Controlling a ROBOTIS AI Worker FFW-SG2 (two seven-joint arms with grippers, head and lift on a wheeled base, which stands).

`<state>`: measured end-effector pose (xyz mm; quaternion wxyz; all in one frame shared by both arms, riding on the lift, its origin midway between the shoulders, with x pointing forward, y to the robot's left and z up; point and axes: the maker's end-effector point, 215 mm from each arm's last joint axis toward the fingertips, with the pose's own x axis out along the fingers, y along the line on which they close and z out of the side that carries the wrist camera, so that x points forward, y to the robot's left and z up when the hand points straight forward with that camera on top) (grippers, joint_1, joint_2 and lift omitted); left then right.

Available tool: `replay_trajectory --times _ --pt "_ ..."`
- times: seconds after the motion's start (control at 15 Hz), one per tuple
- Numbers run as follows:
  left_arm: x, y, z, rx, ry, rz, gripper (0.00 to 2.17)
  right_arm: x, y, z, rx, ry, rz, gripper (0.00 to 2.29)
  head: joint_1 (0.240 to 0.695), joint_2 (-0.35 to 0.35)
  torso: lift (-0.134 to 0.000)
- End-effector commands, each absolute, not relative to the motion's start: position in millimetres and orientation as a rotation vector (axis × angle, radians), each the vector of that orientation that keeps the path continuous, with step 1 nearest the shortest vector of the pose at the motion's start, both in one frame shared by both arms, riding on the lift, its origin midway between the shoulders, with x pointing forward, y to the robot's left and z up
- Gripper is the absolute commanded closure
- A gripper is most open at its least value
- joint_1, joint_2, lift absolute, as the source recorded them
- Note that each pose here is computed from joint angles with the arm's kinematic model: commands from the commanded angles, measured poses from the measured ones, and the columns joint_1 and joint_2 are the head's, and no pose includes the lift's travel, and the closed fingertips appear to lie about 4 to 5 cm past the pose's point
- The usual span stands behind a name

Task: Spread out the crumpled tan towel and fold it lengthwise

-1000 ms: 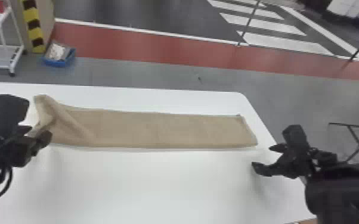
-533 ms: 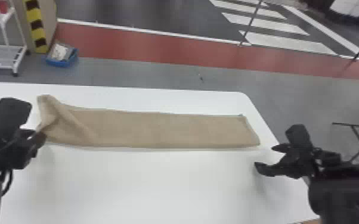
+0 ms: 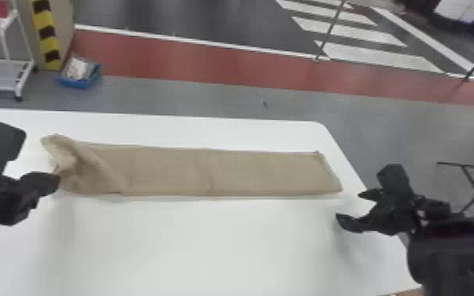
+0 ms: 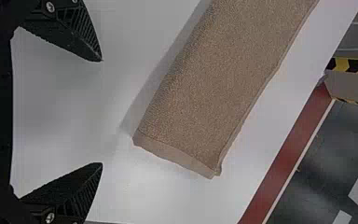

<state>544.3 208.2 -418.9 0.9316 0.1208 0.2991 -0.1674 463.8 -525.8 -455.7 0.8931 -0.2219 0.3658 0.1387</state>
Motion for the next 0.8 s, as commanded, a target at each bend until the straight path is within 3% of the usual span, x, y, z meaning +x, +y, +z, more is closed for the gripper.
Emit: replay_trajectory --times 0.0,0.13,0.33,0.73 --pt "543 224 -390 0.319 0.586 -0.401 1.60 466 -522 -455 -0.464 0.751 0.297 0.09 0.695 -0.335 -0.124" --pt "539 220 -374 0.345 0.580 -0.519 1.60 467 -518 -456 -0.466 0.750 0.305 0.09 0.695 -0.334 -0.124" --pt "535 212 -348 0.520 0.485 -0.716 1.60 466 -515 -457 -0.463 0.747 0.318 0.09 0.695 -0.330 -0.124" --pt "491 219 -377 0.681 0.554 -0.936 1.60 467 -509 -458 -0.462 0.747 0.336 0.09 0.695 -0.331 -0.124"
